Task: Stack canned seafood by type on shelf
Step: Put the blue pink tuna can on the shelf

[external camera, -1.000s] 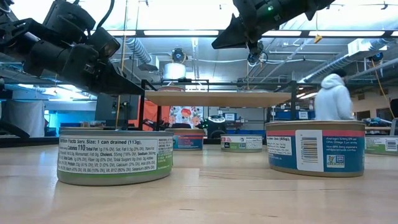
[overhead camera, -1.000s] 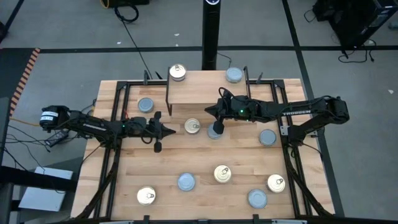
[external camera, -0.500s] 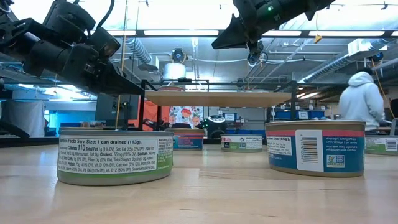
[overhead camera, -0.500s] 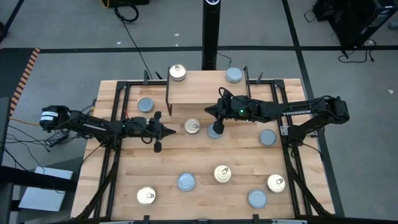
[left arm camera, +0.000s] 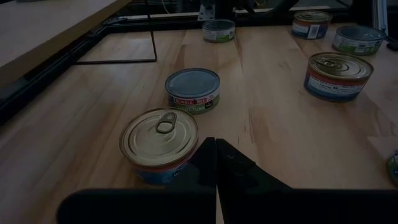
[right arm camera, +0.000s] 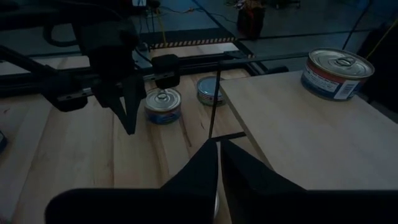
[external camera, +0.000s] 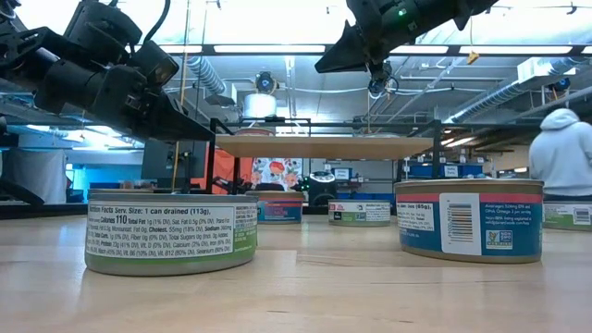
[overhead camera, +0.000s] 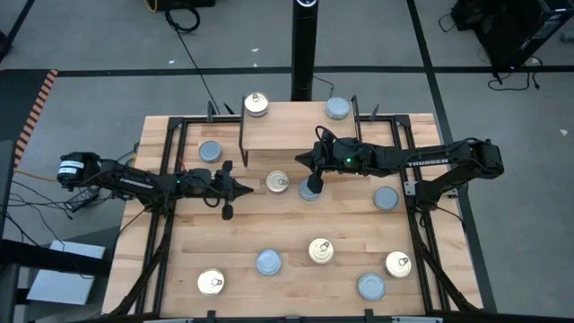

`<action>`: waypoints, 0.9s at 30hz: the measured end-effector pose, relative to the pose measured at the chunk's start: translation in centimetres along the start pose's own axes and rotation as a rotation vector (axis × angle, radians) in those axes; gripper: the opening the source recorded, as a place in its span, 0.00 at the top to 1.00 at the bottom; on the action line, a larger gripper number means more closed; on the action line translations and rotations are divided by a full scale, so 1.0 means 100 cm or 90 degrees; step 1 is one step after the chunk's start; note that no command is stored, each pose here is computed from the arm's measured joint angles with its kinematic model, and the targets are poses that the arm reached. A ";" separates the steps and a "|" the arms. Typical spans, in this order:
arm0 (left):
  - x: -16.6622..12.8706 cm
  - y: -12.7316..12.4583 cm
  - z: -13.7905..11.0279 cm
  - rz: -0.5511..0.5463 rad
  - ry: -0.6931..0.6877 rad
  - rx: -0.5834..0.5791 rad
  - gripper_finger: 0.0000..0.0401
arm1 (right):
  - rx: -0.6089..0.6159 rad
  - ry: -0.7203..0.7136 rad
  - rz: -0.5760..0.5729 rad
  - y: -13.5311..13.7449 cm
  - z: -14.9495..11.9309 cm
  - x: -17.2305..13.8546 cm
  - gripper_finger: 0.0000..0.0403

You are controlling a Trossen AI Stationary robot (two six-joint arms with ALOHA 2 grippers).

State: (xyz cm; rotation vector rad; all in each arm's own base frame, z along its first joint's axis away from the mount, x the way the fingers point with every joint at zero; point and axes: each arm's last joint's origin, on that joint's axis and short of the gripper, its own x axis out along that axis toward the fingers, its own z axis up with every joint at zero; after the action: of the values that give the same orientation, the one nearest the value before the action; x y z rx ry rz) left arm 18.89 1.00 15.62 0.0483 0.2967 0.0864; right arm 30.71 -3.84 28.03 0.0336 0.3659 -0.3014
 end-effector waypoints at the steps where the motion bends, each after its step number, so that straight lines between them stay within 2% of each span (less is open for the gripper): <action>1: 0.000 0.000 0.000 0.000 0.000 0.000 1.00 | 0.000 0.000 0.000 0.000 0.000 0.000 0.92; 8: 0.002 0.000 0.006 0.000 0.003 -0.020 1.00 | 0.000 0.000 0.000 0.000 0.000 0.000 0.91; 19: 0.006 -0.001 0.013 -0.022 0.032 0.000 1.00 | -0.048 -0.023 0.000 0.000 0.003 0.000 0.92; 27: 0.006 -0.001 0.013 -0.022 0.032 0.000 1.00 | -0.043 -0.061 0.000 0.000 0.009 -0.001 0.91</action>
State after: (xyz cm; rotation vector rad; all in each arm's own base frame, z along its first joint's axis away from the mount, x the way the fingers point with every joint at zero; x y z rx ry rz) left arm 19.82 0.95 16.71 0.0417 0.3475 0.0538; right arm 30.99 -3.89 28.93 -0.0476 0.2812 -0.2894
